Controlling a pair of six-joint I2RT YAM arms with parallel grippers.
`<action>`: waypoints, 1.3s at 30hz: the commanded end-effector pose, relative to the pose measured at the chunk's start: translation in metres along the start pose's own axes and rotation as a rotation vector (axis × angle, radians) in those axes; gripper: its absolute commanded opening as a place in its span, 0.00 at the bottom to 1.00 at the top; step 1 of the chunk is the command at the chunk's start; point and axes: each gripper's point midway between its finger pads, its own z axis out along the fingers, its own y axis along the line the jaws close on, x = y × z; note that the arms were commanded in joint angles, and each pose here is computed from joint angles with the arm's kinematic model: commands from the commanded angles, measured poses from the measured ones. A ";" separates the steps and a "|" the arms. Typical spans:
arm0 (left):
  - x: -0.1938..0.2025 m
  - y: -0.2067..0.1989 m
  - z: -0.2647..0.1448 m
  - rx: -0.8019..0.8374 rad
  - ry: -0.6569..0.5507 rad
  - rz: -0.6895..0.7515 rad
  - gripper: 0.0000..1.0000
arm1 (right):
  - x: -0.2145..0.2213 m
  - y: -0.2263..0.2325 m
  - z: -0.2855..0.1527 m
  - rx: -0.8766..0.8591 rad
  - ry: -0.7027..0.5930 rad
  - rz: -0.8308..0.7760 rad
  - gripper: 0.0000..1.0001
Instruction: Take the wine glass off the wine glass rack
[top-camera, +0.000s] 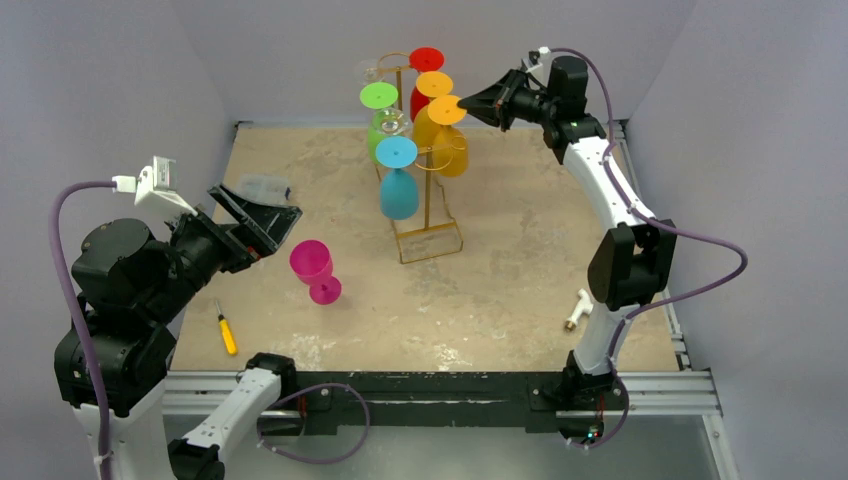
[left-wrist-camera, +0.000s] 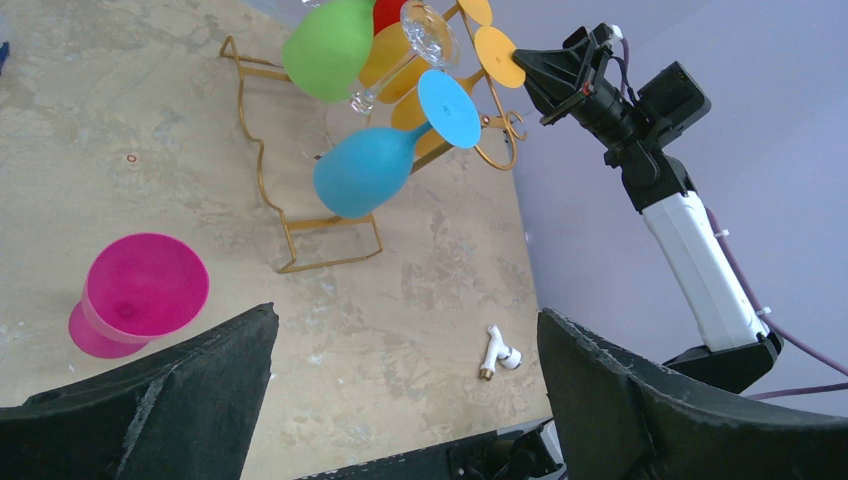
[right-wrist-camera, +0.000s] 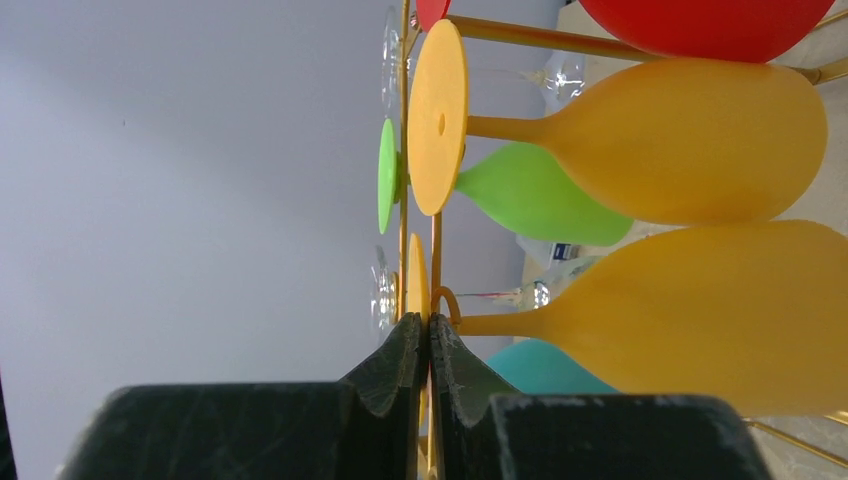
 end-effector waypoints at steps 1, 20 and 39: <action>-0.005 -0.006 0.005 0.029 -0.011 0.022 0.98 | 0.002 0.021 -0.002 -0.058 0.022 -0.052 0.01; -0.006 -0.008 0.008 0.033 -0.003 0.030 0.98 | -0.002 0.032 -0.002 -0.080 0.036 -0.028 0.00; -0.016 -0.022 0.025 0.075 0.020 0.035 0.98 | -0.013 0.028 -0.024 -0.052 0.022 -0.020 0.00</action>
